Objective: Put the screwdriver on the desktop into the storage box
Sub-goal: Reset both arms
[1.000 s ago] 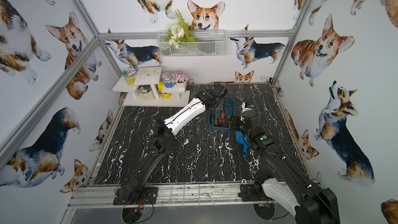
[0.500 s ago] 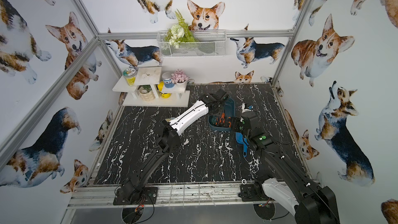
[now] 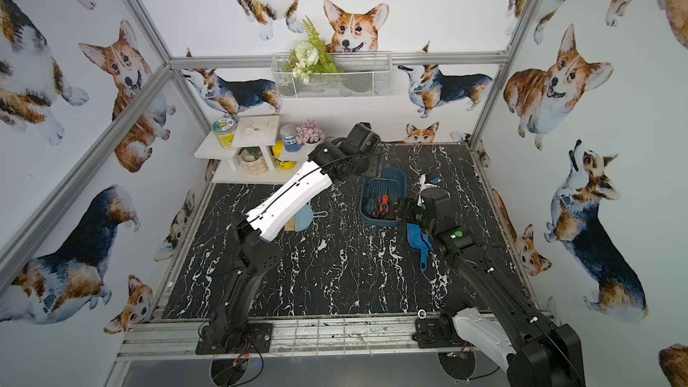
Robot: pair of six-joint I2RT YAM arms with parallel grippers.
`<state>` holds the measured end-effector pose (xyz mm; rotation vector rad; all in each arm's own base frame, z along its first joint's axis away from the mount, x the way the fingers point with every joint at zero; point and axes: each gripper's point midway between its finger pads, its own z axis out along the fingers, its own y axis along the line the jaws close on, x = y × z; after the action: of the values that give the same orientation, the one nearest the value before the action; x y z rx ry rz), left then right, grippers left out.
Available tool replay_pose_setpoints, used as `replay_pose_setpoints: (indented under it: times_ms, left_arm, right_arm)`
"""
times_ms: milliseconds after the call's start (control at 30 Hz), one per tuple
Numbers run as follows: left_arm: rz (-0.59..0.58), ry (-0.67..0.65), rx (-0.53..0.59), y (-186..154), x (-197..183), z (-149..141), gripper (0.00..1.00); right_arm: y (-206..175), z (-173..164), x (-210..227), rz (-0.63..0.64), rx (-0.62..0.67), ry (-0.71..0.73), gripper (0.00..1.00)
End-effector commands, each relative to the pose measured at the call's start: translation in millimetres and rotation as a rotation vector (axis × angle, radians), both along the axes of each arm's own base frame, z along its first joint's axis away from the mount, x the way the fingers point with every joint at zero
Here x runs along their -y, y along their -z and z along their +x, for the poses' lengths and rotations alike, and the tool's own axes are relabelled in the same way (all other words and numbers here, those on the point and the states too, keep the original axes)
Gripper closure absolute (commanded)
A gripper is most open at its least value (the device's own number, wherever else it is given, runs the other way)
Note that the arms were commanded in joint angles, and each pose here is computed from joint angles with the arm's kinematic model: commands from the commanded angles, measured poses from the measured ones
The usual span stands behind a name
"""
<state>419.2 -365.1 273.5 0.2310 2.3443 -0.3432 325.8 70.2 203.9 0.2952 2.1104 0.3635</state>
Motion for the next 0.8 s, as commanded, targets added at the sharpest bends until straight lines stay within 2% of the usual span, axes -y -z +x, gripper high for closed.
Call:
replay_pose_setpoints:
  times_ms: [0, 100, 167, 233, 367, 433, 533, 600, 667, 767]
  left_arm:
    - [-0.170, -0.103, 0.171, -40.4, -30.9, -5.4, 0.21]
    - [-0.341, -0.244, 0.314, -54.2, -98.8, -26.1, 0.17]
    - [-0.407, -0.327, 0.367, -49.3, -145.8, -37.7, 0.15]
    - [-0.424, -0.367, 0.383, -33.9, -185.6, -47.7, 0.15]
    - [-0.284, -0.427, 0.381, 3.6, -244.3, -59.1, 0.10]
    - [-0.166, -0.527, 0.382, 27.6, -280.5, -65.1, 0.01]
    - [-0.041, -0.654, 0.395, 65.1, -323.8, -82.7, 0.01]
    - [-0.011, -0.663, 0.466, 73.1, -336.7, -94.1, 0.00]
    - [-0.002, -0.667, 0.577, 76.2, -348.2, -107.2, 0.00]
    - [0.023, -0.775, 0.740, 75.0, -381.9, -129.6, 0.02]
  right_arm:
    - [-12.6, 8.9, 31.4, 0.056, 0.074, 0.083, 0.27]
    - [-14.5, 5.5, 69.0, 0.064, 0.121, 0.214, 0.25]
    - [-14.7, 3.3, 78.1, 0.038, 0.141, 0.251, 0.25]
    - [-10.5, 2.4, 81.6, 0.024, 0.144, 0.267, 0.25]
    - [1.9, -0.6, 103.5, -0.040, 0.169, 0.378, 0.27]
    - [4.7, -5.2, 119.5, -0.082, 0.236, 0.462, 0.25]
    - [-4.2, -14.9, 127.0, -0.155, 0.408, 0.501, 0.11]
    - [-6.5, -19.0, 125.4, -0.234, 0.491, 0.486, 0.09]
    - [0.4, -13.2, 121.6, -0.302, 0.494, 0.444, 0.09]
    - [21.3, 0.2, 114.1, -0.358, 0.476, 0.384, 0.09]
